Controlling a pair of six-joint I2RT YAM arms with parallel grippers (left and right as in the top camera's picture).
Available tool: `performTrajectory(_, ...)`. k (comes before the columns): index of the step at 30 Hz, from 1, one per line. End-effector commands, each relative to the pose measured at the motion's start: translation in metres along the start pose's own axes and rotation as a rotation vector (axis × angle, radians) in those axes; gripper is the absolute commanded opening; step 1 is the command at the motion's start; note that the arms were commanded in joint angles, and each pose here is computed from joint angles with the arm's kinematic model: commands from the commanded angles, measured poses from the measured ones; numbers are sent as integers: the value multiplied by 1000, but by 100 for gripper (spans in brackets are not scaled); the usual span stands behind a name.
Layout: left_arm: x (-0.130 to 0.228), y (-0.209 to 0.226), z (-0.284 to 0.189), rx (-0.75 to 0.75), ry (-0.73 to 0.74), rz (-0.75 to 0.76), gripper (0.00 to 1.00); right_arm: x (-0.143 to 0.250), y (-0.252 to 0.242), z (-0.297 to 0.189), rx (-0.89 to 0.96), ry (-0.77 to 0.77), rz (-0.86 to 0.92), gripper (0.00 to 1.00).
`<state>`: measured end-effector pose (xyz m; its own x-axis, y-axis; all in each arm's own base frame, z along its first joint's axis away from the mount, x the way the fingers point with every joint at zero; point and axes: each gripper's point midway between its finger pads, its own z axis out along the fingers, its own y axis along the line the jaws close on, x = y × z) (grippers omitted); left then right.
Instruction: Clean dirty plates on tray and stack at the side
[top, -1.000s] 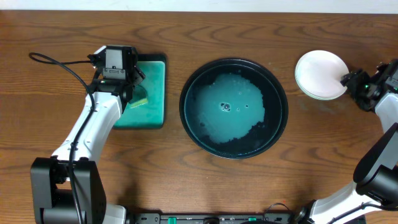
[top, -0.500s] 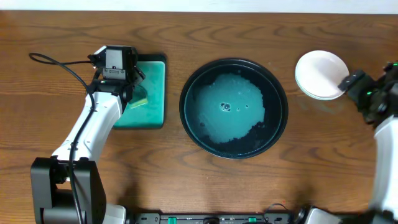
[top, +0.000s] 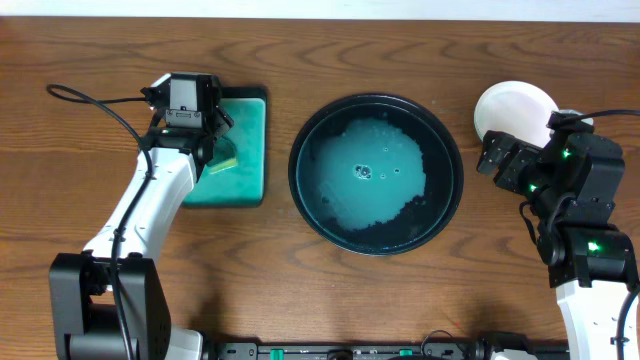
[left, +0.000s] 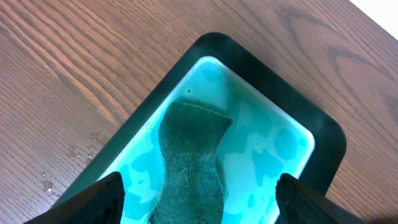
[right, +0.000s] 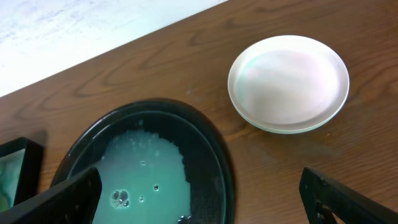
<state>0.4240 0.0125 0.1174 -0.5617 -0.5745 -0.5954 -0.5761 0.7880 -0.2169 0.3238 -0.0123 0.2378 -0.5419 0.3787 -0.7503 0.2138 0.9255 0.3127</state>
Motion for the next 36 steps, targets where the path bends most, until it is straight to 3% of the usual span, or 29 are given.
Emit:
performTrajectory(1, 0, 5, 2, -19, -1, 5, 79, 4, -2, 1, 11, 7, -1, 99)
performTrajectory(23, 0, 5, 2, -19, -2, 5, 79, 42, 0, 0, 21, 148, -65, 99)
performTrajectory(29, 0, 5, 2, -19, -2, 5, 79, 51, 16, -4, -65, 58, -158, 99)
performTrajectory(36, 0, 5, 2, -19, -2, 5, 79, 73, 15, -15, -179, -194, -193, 99)
